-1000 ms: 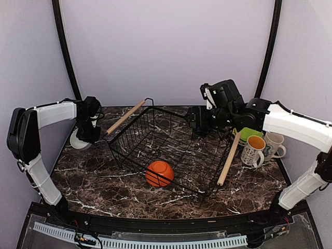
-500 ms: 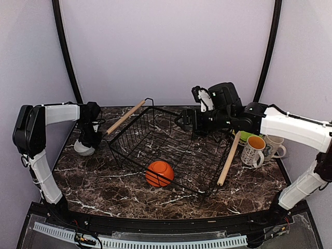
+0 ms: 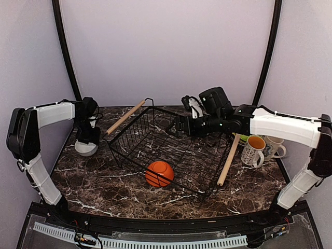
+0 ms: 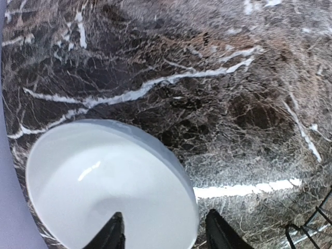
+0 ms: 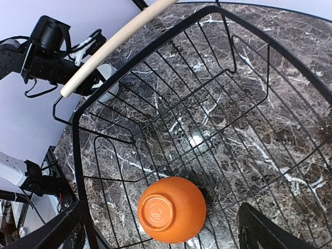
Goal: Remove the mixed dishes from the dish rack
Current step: Place the bowl at the corner of the board, then grab the bowl from the dish rack.
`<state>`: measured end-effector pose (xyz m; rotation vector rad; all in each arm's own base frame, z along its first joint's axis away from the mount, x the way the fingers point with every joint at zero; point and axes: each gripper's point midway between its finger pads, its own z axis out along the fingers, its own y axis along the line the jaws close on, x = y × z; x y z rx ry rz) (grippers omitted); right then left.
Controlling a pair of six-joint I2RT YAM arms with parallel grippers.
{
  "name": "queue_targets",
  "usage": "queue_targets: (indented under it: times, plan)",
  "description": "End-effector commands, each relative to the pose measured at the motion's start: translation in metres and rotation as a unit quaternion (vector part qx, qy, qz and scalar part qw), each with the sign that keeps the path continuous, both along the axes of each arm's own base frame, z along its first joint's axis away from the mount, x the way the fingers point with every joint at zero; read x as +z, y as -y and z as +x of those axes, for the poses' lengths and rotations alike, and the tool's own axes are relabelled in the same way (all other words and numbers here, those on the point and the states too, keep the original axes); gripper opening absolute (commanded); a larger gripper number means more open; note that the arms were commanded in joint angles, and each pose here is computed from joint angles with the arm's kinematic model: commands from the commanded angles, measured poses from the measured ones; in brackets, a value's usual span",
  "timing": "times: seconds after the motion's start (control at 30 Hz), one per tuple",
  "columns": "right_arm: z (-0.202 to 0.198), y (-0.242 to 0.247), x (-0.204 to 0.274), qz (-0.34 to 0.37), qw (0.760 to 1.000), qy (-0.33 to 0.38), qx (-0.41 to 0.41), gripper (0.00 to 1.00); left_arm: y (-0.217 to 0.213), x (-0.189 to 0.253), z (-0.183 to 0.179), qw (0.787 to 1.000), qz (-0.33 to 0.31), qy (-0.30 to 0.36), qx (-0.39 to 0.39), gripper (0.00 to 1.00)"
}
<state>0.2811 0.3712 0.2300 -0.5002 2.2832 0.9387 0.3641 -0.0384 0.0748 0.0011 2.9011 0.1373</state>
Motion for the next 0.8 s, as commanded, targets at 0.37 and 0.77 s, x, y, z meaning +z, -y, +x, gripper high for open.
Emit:
queue_targets:
  times: [0.37,0.77]
  plan:
    - [-0.045,-0.041,-0.068,-0.061,0.967,-0.242,-0.060,0.99,0.083,0.212,0.021,0.925,-0.262,0.263,-0.084,0.85]
    - [-0.084,-0.033,-0.107,-0.039,0.898,-0.406,-0.166,0.99,0.172,0.233,0.025,0.854,-0.440,0.219,-0.172,0.98]
